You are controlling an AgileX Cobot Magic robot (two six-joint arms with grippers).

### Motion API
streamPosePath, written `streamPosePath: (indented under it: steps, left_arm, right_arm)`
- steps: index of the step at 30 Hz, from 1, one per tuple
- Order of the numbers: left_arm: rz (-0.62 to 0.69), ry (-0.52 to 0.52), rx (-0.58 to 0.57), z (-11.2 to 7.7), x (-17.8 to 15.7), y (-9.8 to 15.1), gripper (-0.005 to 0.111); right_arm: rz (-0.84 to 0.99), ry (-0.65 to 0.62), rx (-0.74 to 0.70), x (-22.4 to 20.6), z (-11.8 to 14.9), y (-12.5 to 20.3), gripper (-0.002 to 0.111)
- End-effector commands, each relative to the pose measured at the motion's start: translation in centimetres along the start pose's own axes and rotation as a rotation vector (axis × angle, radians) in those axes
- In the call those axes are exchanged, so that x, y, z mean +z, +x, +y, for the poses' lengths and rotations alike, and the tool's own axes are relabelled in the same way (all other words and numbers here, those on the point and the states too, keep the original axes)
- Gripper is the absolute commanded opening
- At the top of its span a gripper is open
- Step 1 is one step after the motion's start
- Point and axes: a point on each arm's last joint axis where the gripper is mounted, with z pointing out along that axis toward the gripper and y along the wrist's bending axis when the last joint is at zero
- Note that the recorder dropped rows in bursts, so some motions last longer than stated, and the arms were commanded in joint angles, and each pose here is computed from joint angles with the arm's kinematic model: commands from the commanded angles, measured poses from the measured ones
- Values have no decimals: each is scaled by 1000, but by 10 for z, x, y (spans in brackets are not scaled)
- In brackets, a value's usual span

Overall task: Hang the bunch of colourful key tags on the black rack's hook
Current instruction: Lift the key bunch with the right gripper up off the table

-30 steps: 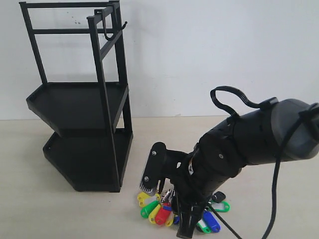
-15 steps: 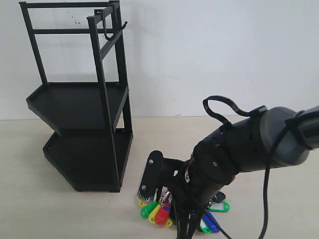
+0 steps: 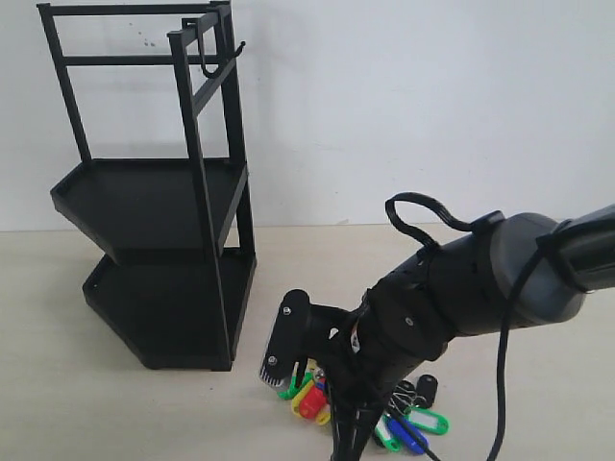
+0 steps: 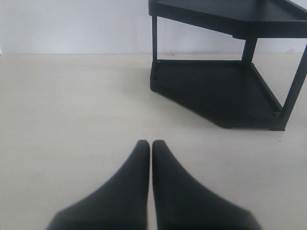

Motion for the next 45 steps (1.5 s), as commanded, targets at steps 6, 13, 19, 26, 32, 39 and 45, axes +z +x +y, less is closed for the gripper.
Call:
streamPosePath:
  steps: [6,13,19,26,32,39,45]
  left_arm:
    - [-19,-3,-18,0,0,-2,4]
    - [-19,-3,-18,0,0,-2,4]
    - [-19,-3,-18,0,0,-2,4]
    - [-19,-3,-18,0,0,-2,4]
    - [-19,-3,-18,0,0,-2,4]
    - [-19,-3,-18,0,0,-2,4]
    - [-19,-3,-18,0,0,-2,4]
  right_arm:
    - [-7,8,4,-2,-2,-2,0]
    - [-96,46,418,-23,-12,-12,0]
    - [-258,82,733,-68,-25,-27,0]
    - [-522,135,848,-152,-37,-37,0]
    - [-772,202,825,-228,-38,-36,0]
    - [-753,258,720,-255,-32,-25,0]
    - [-800,298,987,-281,-48,4,0]
